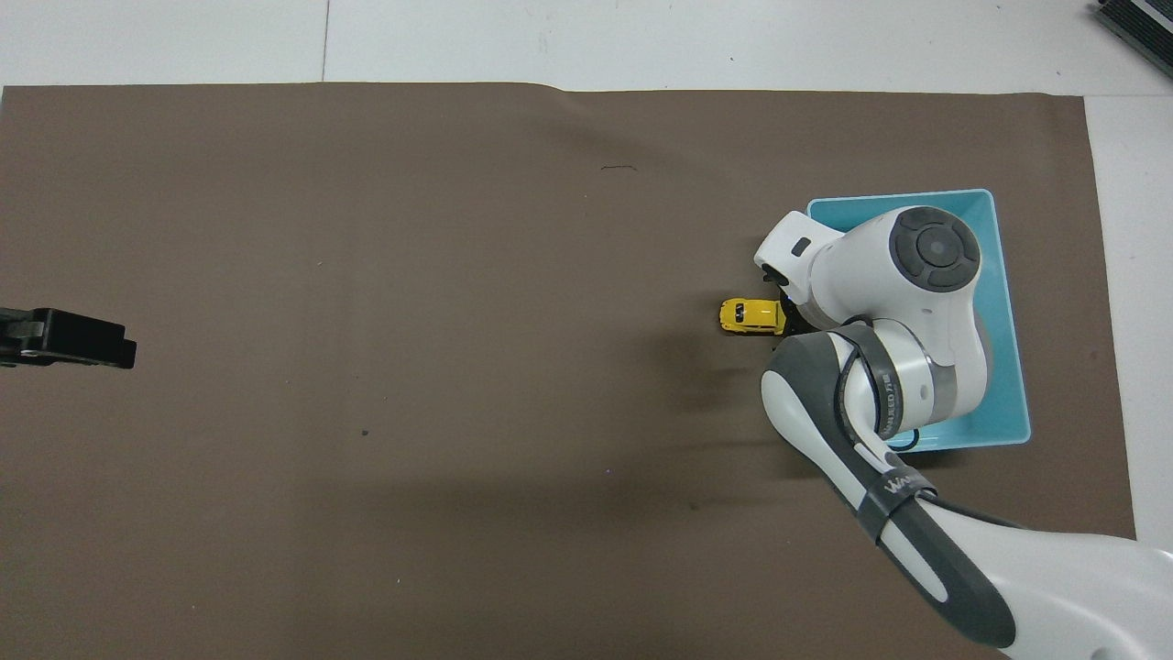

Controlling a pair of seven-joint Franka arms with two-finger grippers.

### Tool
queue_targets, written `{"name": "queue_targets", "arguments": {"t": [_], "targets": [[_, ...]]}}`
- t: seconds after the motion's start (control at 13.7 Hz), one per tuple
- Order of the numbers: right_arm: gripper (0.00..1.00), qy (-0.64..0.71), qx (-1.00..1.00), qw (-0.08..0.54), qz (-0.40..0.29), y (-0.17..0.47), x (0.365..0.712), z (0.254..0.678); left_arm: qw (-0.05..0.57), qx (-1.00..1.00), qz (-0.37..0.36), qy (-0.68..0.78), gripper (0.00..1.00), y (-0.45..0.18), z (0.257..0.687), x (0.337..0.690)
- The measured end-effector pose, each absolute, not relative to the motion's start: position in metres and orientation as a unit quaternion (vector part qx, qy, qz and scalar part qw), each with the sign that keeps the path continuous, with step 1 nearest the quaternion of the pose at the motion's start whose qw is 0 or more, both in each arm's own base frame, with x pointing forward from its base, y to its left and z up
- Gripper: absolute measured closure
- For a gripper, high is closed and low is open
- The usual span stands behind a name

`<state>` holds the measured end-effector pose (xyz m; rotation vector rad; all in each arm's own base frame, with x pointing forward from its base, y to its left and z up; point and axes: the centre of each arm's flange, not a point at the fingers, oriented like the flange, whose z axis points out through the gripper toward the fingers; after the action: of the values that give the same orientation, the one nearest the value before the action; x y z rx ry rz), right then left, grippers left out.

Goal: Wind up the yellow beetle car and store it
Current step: 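Lower the right gripper onto the car beside the blue box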

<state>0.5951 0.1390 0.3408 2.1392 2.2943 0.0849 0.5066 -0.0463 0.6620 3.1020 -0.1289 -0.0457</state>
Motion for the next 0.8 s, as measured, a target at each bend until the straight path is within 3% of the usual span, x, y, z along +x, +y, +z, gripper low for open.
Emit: {"name": "queue_targets", "arguments": {"t": [0.8], "targets": [[0.0, 0.734, 0.679, 0.01, 0.022, 0.148, 0.598, 0.306, 0.018, 0.999, -0.015, -0.041, 0.0, -0.046, 0.662, 0.507]]}}
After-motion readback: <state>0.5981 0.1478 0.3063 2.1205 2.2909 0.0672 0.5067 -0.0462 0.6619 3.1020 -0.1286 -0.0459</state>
